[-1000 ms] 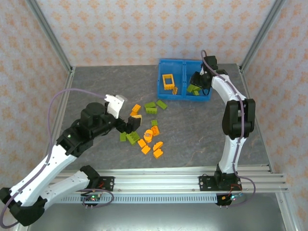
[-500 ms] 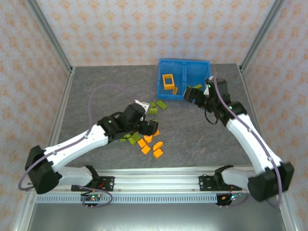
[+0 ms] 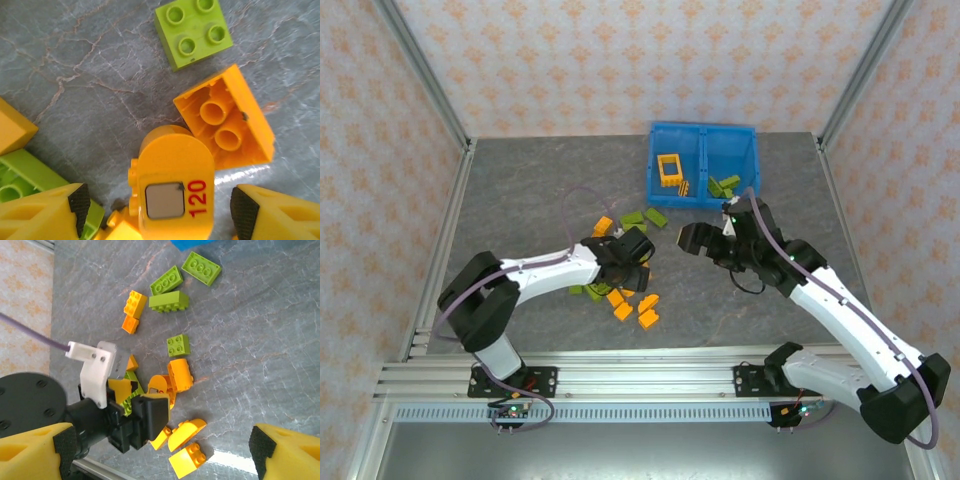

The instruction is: Sort the legos into containers by color

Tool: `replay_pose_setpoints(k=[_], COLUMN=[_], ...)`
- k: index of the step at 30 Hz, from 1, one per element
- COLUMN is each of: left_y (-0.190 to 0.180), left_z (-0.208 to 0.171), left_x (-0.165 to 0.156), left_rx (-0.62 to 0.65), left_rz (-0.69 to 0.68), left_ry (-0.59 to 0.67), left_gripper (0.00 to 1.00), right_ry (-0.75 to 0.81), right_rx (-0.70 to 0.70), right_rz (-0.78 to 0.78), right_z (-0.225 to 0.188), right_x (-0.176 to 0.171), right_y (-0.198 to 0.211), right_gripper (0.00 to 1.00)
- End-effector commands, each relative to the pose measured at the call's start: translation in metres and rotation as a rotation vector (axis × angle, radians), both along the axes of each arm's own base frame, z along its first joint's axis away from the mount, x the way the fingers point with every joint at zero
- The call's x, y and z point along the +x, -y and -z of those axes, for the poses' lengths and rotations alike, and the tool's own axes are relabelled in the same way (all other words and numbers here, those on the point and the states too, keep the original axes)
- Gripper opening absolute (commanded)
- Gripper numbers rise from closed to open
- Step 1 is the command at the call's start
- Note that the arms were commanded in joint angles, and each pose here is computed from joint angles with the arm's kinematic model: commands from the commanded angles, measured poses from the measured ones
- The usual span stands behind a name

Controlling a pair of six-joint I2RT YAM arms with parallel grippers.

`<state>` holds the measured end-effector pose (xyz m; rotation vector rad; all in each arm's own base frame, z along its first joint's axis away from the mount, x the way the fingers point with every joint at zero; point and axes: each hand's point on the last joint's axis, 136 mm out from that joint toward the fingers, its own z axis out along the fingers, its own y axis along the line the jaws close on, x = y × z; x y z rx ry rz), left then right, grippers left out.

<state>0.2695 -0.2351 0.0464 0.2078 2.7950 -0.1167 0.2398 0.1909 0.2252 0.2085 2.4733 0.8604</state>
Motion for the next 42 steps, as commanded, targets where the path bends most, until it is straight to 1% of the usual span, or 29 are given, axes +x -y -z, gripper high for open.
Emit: replay_pose_setpoints(k=[1,5,10,12,17,18,21,23,26,28,32,35,38,40,42], left_y=[0.009,0.011,0.010,0.010,0.006,0.006,0.014,0.025,0.046,0.060,0.086,0.094,0.091,0.084,0.083], left_z=[0.000,0.013,0.009,-0.005,-0.071,-0.083,-0.121,-0.148,-0.183,-0.198,-0.192,-0.182,-0.170,-0.160,-0.148], left_x=[0.005,0.004,0.005,0.007,0.028,0.035,0.063,0.089,0.131,0.159,0.217,0.248,0.270,0.281,0.287], left_rx=[0.005,0.017,0.014,0.000,-0.036,-0.035,-0.087,-0.126,-0.147,-0.154,-0.146,-0.076,-0.019,-0.018,-0.030], left_rz=[0.015,0.012,-0.001,-0.005,-0.027,-0.008,0.001,0.010,0.031,0.029,0.014,-0.001,-0.054,-0.102,-0.118], left_ry=[0.012,-0.021,-0.016,0.010,0.146,0.178,0.256,0.311,0.405,0.456,0.514,0.547,0.568,0.564,0.558], left_gripper=[0.72,0.53,0.38,0.34,0.34,0.34,0.33,0.33,0.33,0.33,0.33,0.33,0.33,0.33,0.34], right_ry=[-0.008,-0.013,-0.038,-0.049,-0.071,-0.061,-0.006,0.037,0.076,0.086,0.092,0.095,0.109,0.115,0.114], right_rx=[-0.022,-0.028,-0.027,-0.014,0.046,0.053,0.072,0.079,0.075,0.073,0.080,0.076,0.066,0.065,0.068], right_rz=[0.038,0.023,-0.027,-0.069,-0.157,-0.157,-0.133,-0.104,-0.067,-0.050,-0.023,-0.003,0.015,0.014,0.002], right_z=[0.002,0.001,-0.004,-0.009,-0.027,-0.031,-0.047,-0.056,-0.062,-0.063,-0.063,-0.063,-0.063,-0.064,-0.064], right_x=[-0.004,-0.008,-0.020,-0.028,-0.047,-0.048,-0.046,-0.042,-0.038,-0.038,-0.040,-0.044,-0.046,-0.045,-0.044], right_y=[0.008,0.007,0.003,-0.001,-0.009,-0.009,-0.005,-0.001,0.006,0.009,0.015,0.021,0.027,0.028,0.025], right_gripper=[0.90,0.90,0.90,0.89,0.88,0.87,0.87,0.88,0.88,0.88,0.87,0.87,0.88,0.88,0.88])
